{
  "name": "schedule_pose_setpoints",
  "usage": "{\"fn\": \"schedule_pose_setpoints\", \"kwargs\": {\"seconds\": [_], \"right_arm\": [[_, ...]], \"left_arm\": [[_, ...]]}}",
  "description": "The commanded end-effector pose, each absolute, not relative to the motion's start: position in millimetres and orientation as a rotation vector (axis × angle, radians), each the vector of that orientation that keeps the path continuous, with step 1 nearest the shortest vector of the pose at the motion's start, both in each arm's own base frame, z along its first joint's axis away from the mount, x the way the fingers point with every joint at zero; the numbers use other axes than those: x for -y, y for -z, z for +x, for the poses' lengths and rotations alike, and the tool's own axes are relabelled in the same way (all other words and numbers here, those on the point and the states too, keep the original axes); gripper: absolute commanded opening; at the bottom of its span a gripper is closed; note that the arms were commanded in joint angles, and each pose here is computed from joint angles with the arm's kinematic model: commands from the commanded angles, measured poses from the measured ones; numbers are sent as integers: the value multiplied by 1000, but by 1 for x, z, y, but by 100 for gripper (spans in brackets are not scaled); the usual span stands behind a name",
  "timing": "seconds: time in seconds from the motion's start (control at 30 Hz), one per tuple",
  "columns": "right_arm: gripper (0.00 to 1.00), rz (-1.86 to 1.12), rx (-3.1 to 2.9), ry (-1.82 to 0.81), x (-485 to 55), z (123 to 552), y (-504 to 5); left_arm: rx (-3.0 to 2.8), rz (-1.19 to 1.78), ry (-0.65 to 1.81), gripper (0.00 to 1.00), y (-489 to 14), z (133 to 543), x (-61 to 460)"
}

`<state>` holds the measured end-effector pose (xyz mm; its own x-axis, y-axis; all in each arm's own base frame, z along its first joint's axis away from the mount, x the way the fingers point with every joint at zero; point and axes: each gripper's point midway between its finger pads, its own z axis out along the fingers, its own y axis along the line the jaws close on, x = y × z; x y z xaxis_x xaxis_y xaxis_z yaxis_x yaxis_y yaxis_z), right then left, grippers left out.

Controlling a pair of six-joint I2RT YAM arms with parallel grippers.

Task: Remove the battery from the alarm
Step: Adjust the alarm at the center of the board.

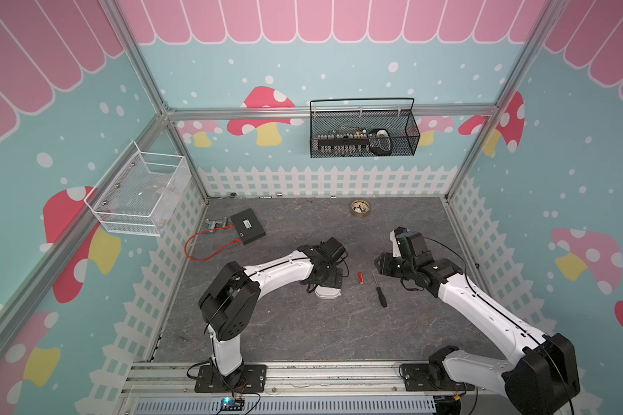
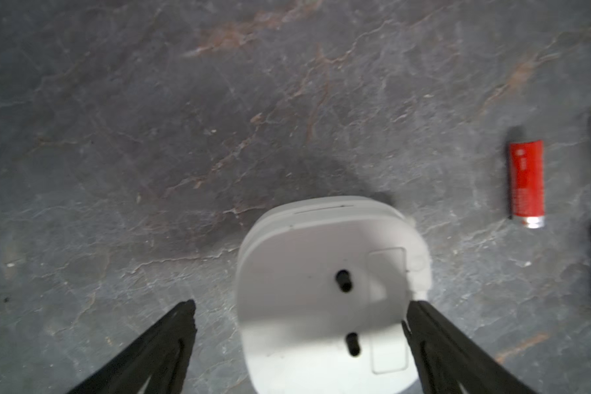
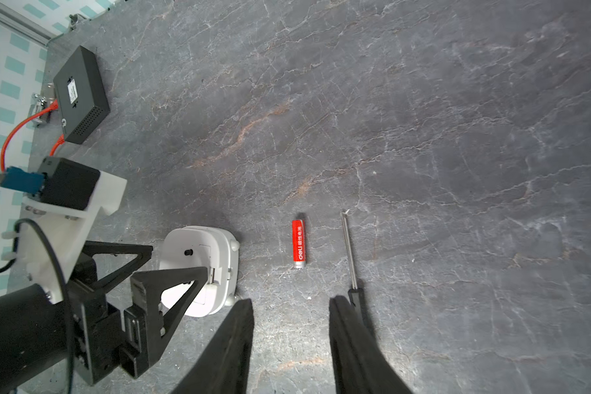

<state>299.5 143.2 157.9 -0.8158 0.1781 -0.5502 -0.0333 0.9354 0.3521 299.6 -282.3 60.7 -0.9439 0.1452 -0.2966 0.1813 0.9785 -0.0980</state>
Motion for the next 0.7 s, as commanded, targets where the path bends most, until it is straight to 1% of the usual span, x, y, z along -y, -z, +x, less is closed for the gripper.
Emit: {"fn": "schedule_pose_setpoints", "kwargs": {"seconds": [0.0, 0.17, 0.37, 0.67], "right_arm": [[42, 71, -2519, -418, -132, 290, -148], [42, 67, -2491, -425, -126, 288, -154], [42, 58, -2474, -439, -121, 284, -157], [43, 49, -2453, -461, -120, 281, -161]], "left_arm": [[-2882, 223, 123, 99, -53, 289, 289], [-2918, 187, 84, 99, -42, 276, 289], [-2921, 133, 49, 99, -46, 271, 283], [-2949, 161, 29, 99, -32, 268, 303]]}}
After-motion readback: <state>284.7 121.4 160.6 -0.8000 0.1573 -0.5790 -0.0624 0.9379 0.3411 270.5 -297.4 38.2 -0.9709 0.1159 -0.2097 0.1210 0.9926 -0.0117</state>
